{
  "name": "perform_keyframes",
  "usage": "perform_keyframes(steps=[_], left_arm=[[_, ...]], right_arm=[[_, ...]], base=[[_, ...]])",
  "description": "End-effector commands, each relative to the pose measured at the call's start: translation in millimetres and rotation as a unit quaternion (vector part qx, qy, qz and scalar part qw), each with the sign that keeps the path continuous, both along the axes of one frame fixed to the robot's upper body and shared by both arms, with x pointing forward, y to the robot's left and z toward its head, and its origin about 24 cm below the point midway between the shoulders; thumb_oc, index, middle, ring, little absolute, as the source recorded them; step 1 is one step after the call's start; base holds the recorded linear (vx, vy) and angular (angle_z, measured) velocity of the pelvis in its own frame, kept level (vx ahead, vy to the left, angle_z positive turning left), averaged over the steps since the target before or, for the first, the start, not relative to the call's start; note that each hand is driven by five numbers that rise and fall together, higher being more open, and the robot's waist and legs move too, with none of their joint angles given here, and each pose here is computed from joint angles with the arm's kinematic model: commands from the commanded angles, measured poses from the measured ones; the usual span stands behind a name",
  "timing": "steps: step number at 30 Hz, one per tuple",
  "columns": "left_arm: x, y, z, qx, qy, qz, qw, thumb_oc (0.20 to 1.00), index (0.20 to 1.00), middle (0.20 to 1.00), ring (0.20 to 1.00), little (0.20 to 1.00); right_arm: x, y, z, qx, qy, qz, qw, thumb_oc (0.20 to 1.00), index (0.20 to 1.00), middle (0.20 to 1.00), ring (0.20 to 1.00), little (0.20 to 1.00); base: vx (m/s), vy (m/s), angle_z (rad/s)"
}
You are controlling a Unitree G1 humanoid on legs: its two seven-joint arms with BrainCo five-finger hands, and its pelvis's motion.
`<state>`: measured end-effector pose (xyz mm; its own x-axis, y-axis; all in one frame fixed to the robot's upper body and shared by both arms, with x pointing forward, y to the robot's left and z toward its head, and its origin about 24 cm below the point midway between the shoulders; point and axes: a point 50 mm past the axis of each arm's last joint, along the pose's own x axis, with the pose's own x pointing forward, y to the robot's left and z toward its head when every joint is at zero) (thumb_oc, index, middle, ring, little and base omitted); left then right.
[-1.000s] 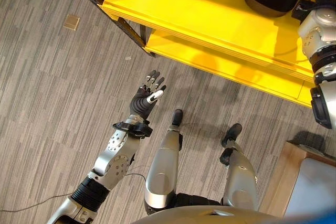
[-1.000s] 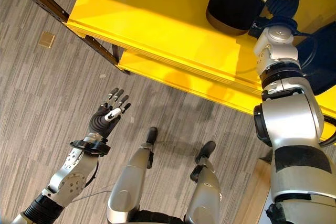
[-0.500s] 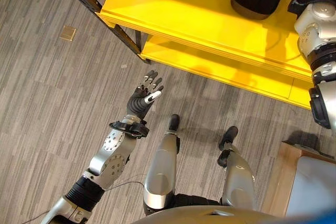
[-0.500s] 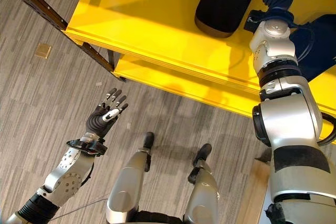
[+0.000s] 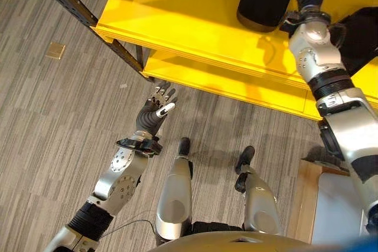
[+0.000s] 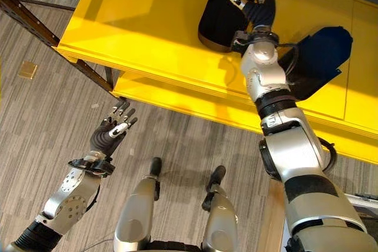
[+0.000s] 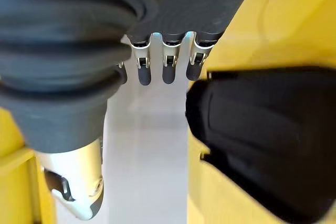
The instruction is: Move parts from the plastic box to the shelf.
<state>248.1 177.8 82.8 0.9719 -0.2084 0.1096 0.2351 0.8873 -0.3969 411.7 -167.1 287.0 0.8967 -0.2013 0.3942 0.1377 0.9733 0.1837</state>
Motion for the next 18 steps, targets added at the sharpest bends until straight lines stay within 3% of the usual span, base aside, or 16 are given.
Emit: perform_keyframes(steps=[1,18], left_arm=[[-9.9,1.4,4.8,-0.012,-0.015,-0.005,1.0,1.0,1.0,1.0,1.0,1.0],[-11.7,8.8,5.4,-0.005,-0.022,0.013,1.0,1.0,1.0,1.0,1.0,1.0]], right_arm=[[-11.6,-5.6,12.7,-0.004,-0.066,0.009,0.998,1.0,1.0,1.0,1.0,1.0],[-11.1,-33.3,28.3,-0.047,-0.058,-0.055,0.996,1.0,1.0,1.0,1.0,1.0]], base=[[0.0,0.0,0.0],[0.02,-0.006,0.03]])
